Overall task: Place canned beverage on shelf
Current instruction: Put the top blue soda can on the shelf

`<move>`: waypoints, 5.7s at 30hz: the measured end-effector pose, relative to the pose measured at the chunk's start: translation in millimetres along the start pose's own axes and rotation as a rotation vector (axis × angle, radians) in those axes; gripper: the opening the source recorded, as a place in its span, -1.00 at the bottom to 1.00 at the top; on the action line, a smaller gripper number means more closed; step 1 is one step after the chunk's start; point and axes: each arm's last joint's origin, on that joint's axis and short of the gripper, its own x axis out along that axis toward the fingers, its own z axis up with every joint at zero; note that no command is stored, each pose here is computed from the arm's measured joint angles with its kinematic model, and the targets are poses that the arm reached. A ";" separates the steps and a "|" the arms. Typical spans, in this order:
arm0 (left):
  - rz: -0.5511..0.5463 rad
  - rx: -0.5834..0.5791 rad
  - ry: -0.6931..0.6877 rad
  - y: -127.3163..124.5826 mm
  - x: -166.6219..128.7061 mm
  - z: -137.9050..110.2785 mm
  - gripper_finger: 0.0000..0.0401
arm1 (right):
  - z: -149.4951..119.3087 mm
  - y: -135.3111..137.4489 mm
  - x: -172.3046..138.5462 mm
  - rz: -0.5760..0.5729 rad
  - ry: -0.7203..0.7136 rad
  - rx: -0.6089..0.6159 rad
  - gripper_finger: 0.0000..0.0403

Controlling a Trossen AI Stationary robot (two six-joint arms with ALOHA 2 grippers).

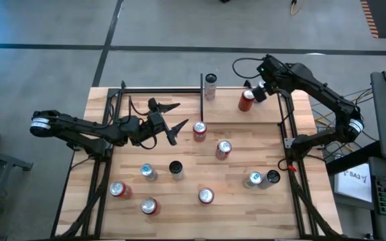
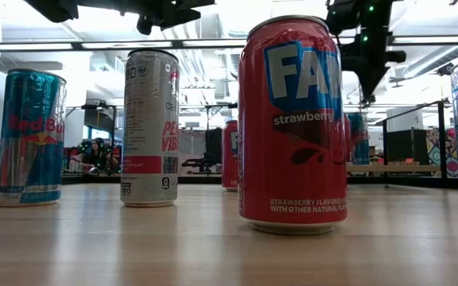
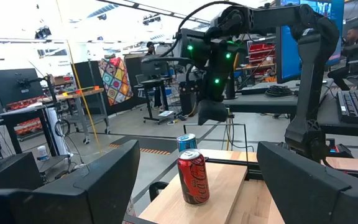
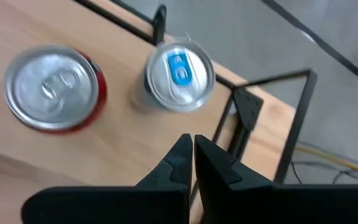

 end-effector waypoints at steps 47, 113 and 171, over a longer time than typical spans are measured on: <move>0.000 0.000 0.000 0.0 0.0 0.0 0.55 | 6.6 -0.5 38.1 -0.016 -0.053 -0.016 -0.96; 0.000 -0.005 0.000 -0.1 0.0 0.0 0.55 | 12.0 8.9 49.2 0.095 -0.177 0.064 -0.96; -0.001 -0.046 -0.001 -0.1 0.0 0.1 0.55 | -19.1 12.7 36.3 0.087 -0.041 0.053 -0.96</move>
